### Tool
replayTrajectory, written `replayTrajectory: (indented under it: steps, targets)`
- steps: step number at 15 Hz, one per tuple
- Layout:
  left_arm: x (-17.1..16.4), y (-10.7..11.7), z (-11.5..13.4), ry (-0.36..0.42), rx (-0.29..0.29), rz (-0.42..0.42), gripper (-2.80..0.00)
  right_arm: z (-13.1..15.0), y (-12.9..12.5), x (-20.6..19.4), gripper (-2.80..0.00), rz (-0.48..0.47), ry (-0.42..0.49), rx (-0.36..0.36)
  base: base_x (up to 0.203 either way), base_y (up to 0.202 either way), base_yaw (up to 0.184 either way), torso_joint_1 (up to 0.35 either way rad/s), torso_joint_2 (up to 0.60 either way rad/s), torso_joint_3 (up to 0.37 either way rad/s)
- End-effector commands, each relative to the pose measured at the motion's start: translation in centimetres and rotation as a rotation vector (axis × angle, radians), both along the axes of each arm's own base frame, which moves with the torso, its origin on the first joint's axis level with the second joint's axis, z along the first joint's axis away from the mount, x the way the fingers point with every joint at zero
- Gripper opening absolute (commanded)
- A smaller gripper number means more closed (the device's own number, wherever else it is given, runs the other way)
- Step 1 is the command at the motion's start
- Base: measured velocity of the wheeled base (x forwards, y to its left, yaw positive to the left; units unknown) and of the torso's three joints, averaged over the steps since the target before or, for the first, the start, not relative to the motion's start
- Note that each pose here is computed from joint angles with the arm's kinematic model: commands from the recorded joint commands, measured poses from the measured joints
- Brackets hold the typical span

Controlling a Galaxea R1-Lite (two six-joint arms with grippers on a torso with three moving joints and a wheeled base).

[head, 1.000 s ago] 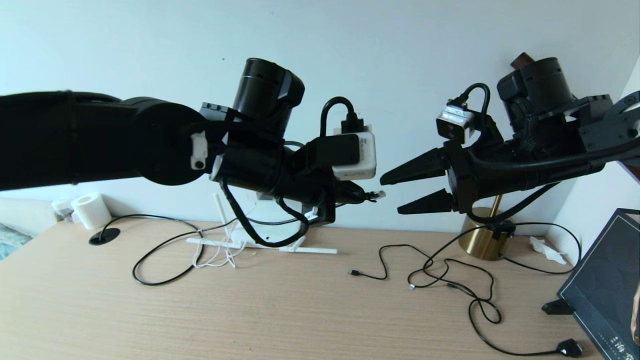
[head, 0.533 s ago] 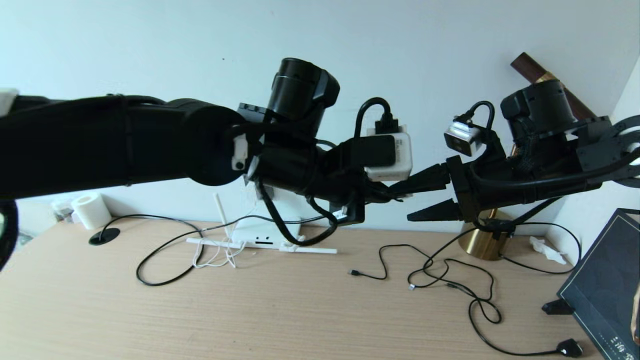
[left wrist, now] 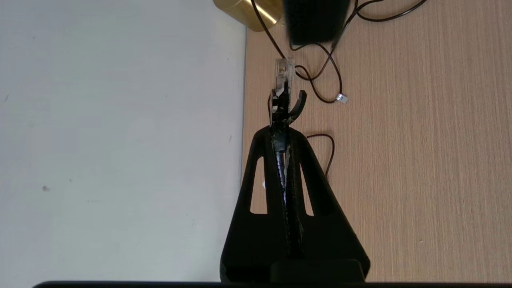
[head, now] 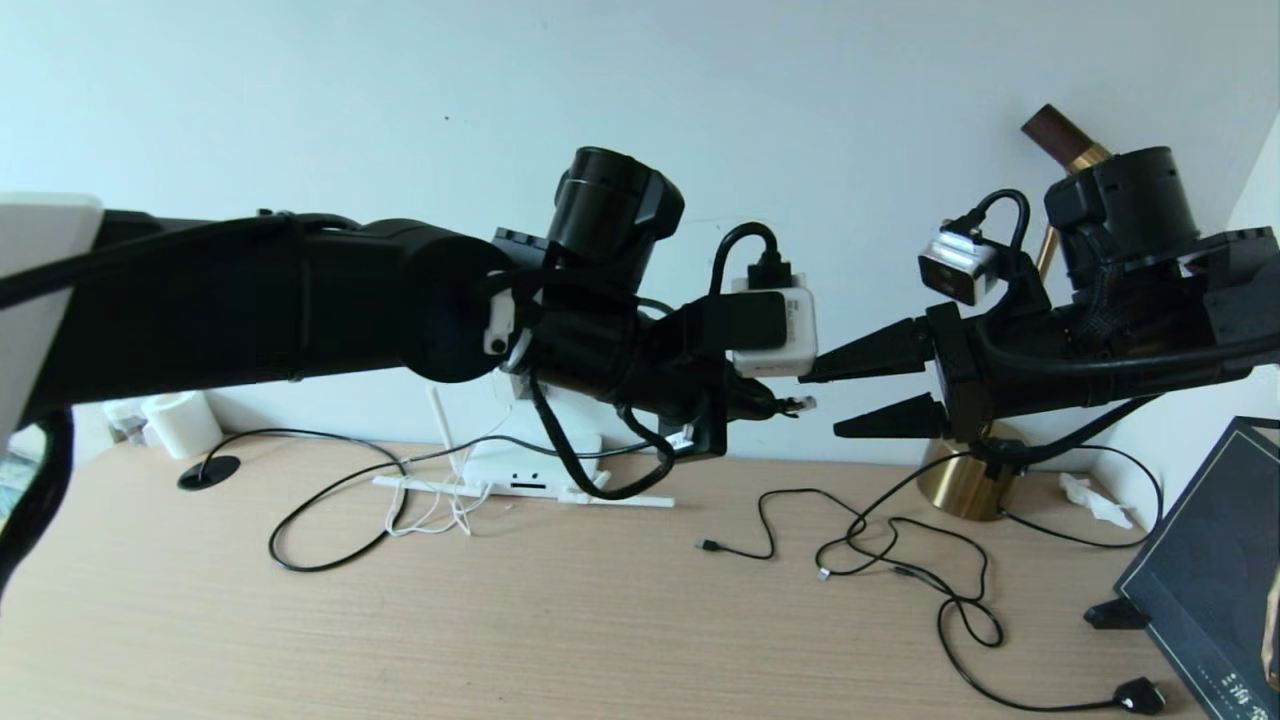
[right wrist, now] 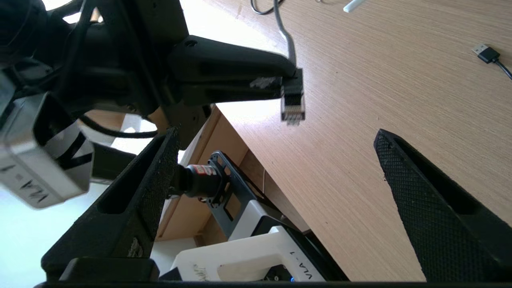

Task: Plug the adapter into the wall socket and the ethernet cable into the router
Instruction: Hand it to the other hand

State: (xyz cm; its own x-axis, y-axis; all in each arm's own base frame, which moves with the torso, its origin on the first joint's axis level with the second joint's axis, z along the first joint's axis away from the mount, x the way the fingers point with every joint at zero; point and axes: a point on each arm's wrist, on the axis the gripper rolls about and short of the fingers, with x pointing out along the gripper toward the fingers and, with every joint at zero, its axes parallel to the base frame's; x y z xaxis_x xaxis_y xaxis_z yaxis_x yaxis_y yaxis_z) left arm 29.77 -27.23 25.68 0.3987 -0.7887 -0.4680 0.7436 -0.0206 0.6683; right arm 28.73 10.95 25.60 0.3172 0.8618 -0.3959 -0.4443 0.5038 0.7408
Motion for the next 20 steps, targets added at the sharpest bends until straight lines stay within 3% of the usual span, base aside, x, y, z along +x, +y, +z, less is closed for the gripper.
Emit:
replayTrajectory:
  steps: [1, 13, 14, 20]
  targets:
    - [0.0, 0.1, 0.1, -0.003, 0.000, -0.004, -2.80, 0.4, -0.1, -0.4, 0.00, 0.009, -0.006, 0.011, 0.000, 0.000, 0.000, 0.000, 0.00, 0.000]
    - [-0.6, -0.1, 0.6, -0.006, -0.016, -0.033, -2.80, -0.1, 0.6, 0.4, 0.00, 0.020, -0.010, 0.014, 0.000, 0.000, 0.000, 0.000, 0.00, 0.000]
    - [-0.8, -0.2, 0.6, -0.005, -0.018, -0.038, -2.80, -0.1, 0.6, 0.5, -2.80, 0.021, -0.012, 0.015, 0.000, 0.000, 0.000, 0.000, 0.00, 0.000]
    - [-0.7, -0.3, 0.6, -0.007, -0.020, -0.038, -2.80, -0.3, 1.2, 0.3, -2.80, 0.041, -0.009, 0.014, 0.000, 0.000, 0.000, 0.000, 0.00, 0.000]
